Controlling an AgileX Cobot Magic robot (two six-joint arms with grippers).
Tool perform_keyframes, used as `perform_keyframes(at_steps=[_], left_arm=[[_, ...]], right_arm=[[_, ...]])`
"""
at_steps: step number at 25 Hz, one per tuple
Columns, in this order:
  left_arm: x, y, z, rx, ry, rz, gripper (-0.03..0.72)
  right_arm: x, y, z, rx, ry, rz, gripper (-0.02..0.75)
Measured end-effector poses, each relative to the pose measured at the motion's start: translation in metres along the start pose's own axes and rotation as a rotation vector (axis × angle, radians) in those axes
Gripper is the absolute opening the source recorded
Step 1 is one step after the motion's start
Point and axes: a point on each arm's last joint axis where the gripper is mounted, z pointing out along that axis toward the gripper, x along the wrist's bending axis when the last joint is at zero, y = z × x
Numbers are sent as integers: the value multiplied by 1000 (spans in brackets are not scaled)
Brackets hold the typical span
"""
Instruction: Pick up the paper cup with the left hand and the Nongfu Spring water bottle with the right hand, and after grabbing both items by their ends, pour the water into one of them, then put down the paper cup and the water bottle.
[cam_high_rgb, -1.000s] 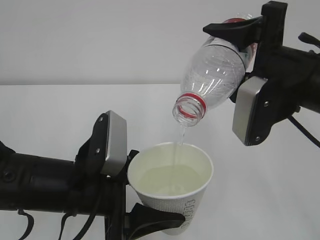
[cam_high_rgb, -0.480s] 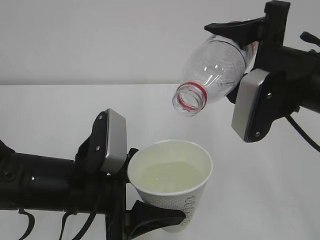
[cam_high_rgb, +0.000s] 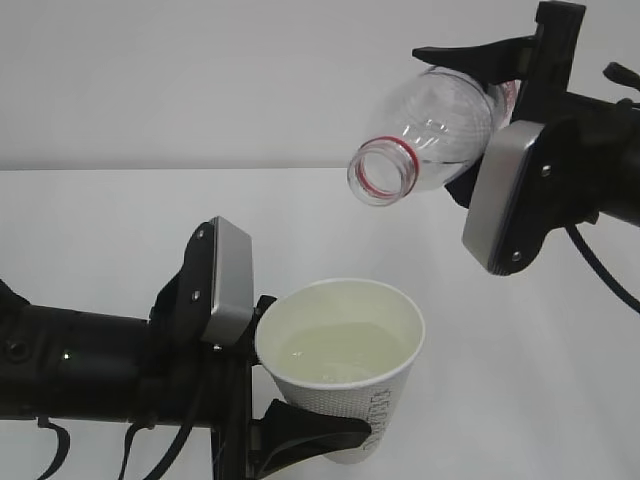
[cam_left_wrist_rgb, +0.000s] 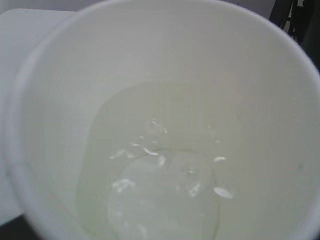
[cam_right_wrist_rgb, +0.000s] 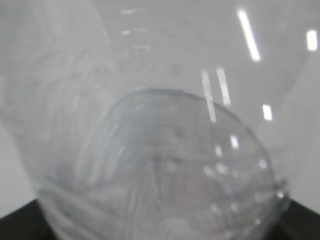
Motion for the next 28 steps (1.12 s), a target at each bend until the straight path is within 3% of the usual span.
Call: perform_keyframes(at_steps=[11, 28], left_arm=[[0, 0, 0, -1, 2, -1, 498], [0, 0, 0, -1, 2, 0, 498]], right_arm=[[0, 0, 0, 0, 0, 120, 520], [0, 0, 0, -1, -1, 444, 520]])
